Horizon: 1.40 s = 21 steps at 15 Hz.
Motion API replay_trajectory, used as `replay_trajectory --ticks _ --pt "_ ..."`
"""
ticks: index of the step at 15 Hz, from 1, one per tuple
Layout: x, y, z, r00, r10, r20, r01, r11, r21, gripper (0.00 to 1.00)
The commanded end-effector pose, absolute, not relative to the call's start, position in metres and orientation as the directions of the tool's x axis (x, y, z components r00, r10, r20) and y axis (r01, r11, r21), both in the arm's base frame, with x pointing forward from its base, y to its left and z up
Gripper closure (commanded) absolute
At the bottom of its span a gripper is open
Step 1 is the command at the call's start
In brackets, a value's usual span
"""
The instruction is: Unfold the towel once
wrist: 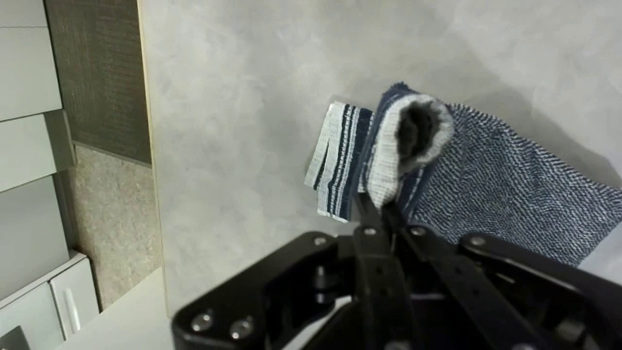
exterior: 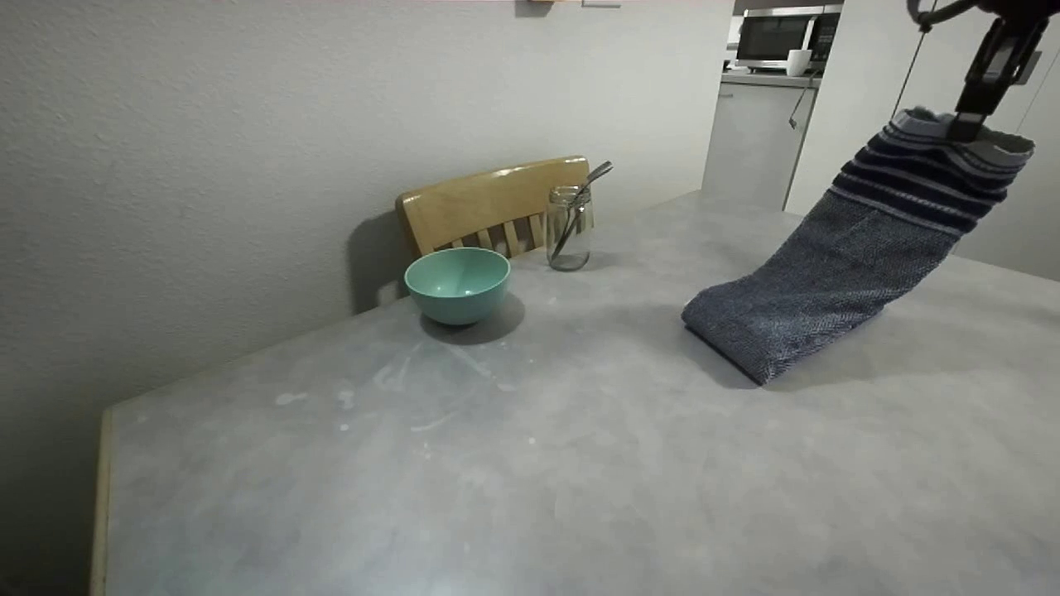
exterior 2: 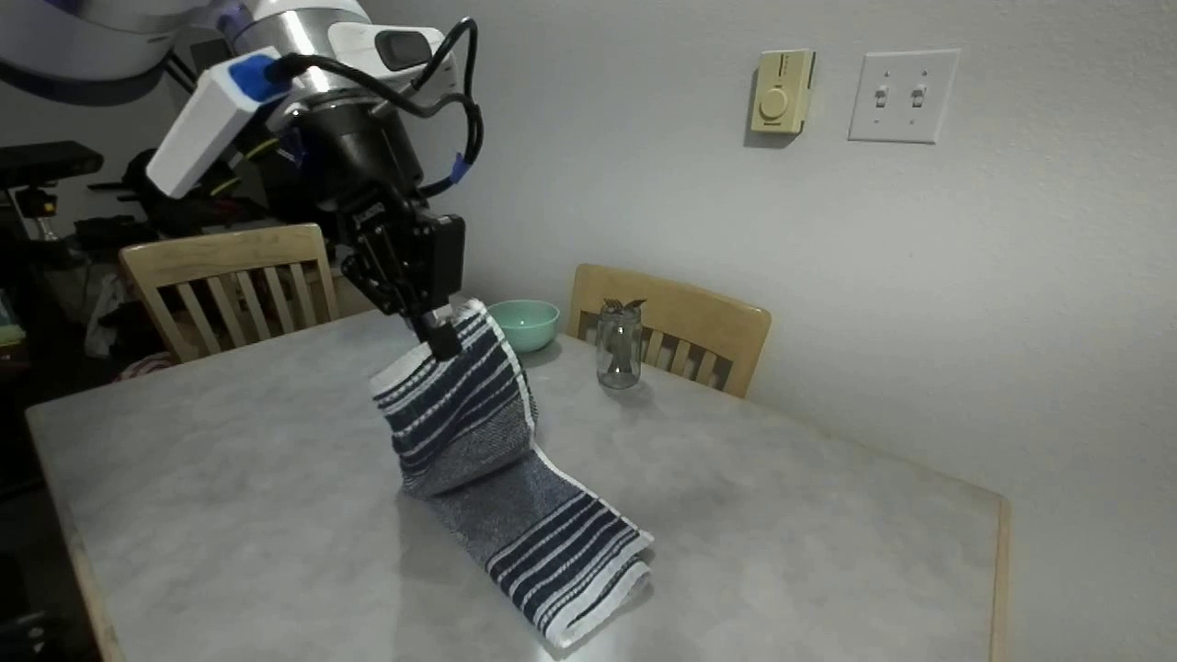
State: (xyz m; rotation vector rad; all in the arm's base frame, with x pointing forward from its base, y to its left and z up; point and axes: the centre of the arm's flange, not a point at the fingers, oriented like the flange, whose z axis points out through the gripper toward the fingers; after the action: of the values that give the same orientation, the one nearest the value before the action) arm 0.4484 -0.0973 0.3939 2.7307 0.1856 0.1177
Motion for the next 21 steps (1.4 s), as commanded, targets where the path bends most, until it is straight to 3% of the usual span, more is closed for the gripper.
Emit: replay_trajectory --ticks 1,9,21 --pt "0.431 -0.126 0.389 0.988 0.134 0.083 0.093 -0.922 0.377 0.99" --pt "0.411 -0.18 0.38 0.995 0.055 0.084 0.019 -0.926 0.378 0.99" --pt "0.418 -0.193 0.381 0.984 0.078 0.158 0.015 -0.931 0.364 0.99"
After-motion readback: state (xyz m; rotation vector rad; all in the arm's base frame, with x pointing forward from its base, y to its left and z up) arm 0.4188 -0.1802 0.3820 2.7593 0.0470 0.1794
